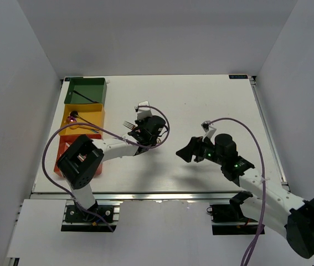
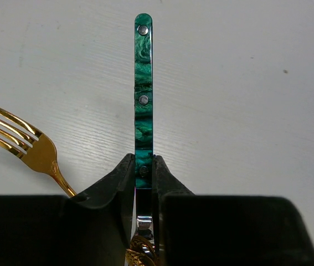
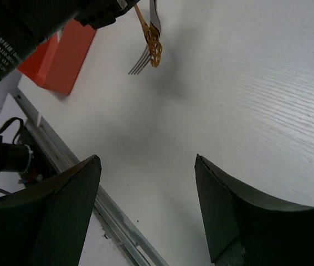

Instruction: Sort the eating utensils into containers

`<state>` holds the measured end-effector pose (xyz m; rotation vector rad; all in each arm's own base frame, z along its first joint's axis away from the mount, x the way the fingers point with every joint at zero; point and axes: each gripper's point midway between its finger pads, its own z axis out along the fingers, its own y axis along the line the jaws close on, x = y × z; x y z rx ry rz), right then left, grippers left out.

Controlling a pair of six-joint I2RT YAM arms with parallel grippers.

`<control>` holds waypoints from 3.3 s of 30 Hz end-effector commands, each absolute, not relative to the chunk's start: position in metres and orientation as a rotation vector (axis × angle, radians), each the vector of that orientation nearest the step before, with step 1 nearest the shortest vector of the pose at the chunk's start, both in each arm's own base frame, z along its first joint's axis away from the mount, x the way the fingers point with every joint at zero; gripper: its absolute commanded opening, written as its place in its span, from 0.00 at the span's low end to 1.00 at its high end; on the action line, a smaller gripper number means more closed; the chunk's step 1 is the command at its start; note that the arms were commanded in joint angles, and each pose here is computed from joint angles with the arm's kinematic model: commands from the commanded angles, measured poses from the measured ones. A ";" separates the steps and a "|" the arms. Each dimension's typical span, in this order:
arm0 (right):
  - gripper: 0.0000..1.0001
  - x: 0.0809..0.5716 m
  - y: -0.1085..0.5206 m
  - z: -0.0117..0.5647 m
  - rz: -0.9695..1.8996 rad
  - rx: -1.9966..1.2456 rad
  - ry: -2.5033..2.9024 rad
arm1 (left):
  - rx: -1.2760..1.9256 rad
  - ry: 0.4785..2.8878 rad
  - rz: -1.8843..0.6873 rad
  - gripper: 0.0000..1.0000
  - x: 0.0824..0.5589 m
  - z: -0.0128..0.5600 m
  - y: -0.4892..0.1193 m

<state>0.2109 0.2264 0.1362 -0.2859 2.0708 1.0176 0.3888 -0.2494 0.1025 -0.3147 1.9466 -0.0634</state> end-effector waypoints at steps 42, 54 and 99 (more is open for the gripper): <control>0.26 0.265 0.330 0.144 1.311 -0.280 2.041 | -0.429 1.902 -0.502 0.00 0.362 0.160 -0.275; 0.00 0.271 0.319 0.143 1.211 -0.223 2.081 | -0.427 1.896 -0.368 0.00 0.367 0.156 -0.260; 0.89 0.252 0.198 0.116 0.518 -0.007 2.258 | -0.884 1.727 0.139 0.00 0.470 0.257 -0.005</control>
